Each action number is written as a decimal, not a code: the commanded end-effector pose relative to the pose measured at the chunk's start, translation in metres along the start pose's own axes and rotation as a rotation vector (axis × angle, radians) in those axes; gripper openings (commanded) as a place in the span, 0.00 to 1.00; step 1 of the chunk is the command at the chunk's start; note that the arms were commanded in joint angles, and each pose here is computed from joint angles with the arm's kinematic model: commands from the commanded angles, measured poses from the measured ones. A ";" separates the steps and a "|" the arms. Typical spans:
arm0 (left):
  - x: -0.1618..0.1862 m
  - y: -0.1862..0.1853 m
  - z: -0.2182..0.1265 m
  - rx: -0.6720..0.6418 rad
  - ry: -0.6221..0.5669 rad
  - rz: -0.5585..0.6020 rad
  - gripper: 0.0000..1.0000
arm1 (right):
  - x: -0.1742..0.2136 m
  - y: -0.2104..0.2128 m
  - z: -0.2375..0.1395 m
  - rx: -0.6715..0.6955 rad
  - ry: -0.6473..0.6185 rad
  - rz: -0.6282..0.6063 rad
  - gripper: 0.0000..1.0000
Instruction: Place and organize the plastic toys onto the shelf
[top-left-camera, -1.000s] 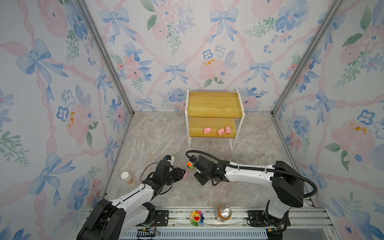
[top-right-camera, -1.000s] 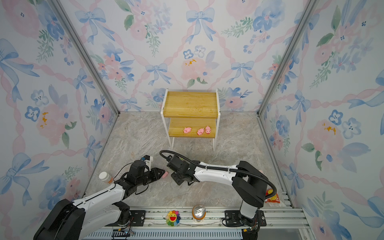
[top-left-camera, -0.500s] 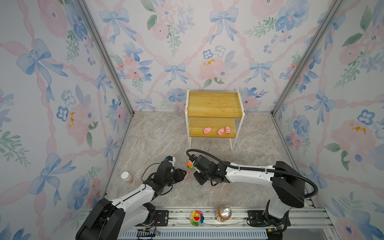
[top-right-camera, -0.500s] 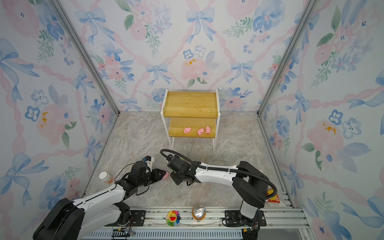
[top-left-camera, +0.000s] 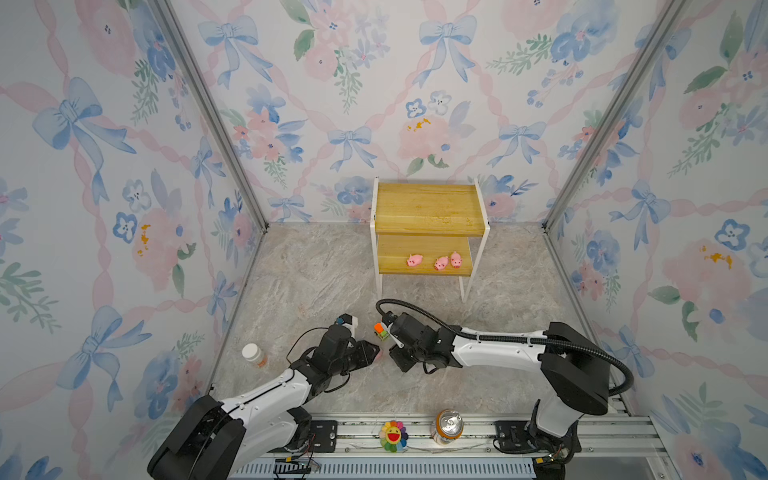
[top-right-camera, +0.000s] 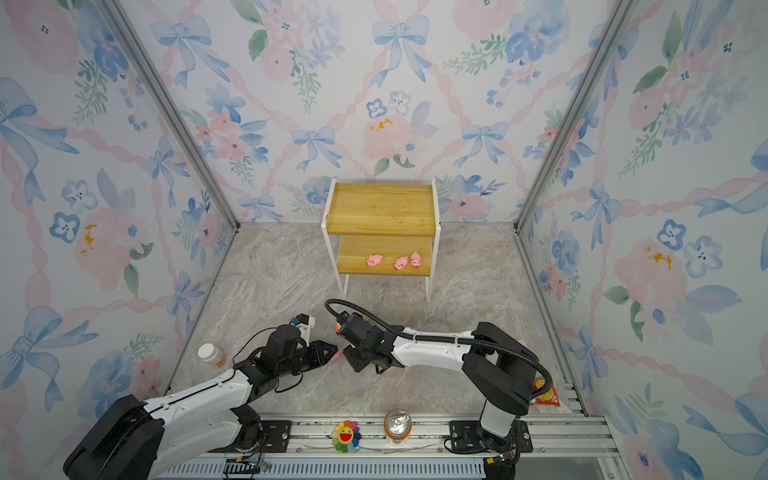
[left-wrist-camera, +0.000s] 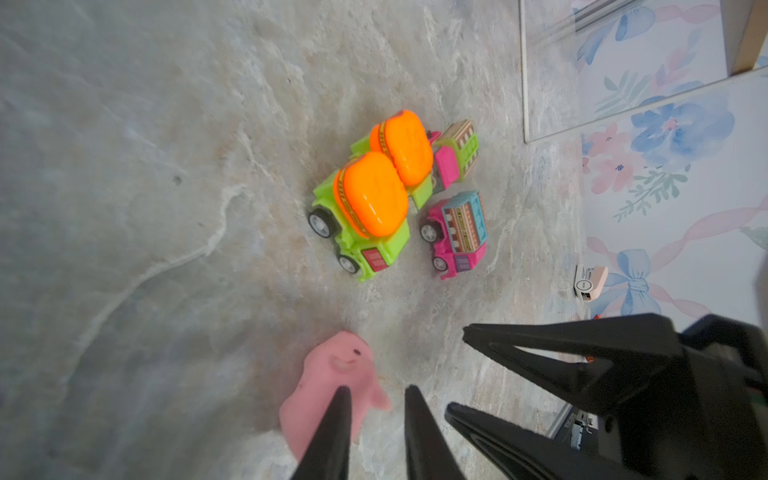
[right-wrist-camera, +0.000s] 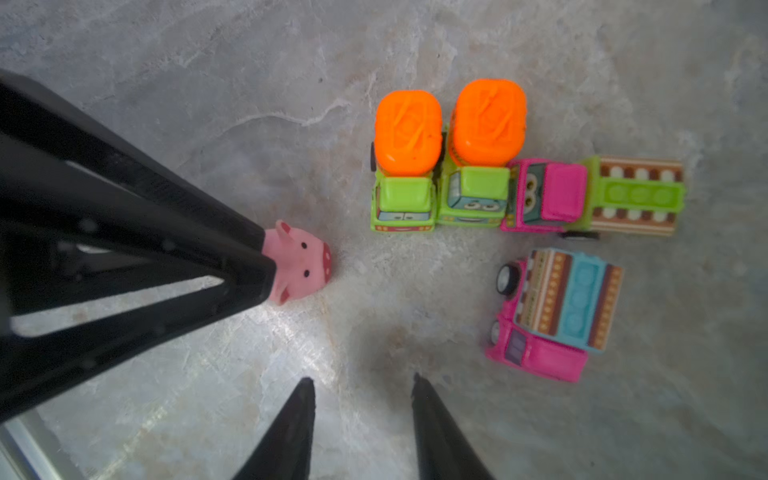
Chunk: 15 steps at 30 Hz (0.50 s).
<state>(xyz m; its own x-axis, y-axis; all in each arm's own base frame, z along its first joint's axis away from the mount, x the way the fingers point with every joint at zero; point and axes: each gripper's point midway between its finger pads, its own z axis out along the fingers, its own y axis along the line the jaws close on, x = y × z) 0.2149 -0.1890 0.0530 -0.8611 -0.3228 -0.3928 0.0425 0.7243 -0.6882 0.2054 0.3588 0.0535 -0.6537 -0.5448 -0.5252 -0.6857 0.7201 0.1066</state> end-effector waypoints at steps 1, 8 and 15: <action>-0.004 0.004 -0.006 -0.038 -0.025 -0.002 0.26 | -0.004 -0.001 -0.003 -0.021 -0.023 0.040 0.46; -0.015 0.005 -0.018 -0.065 -0.073 0.018 0.29 | -0.002 0.001 0.000 -0.029 -0.018 0.052 0.48; -0.013 0.026 -0.014 -0.091 -0.069 -0.013 0.29 | -0.002 0.001 0.002 -0.036 -0.009 0.059 0.48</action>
<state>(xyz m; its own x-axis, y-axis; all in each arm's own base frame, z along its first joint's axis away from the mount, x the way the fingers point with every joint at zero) 0.2234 -0.1643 0.0619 -0.8135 -0.3862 -0.4348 -0.0054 0.7526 -0.6584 0.2045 0.3656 0.0560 -0.6724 -0.5127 -0.5339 -0.6750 0.7207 0.1581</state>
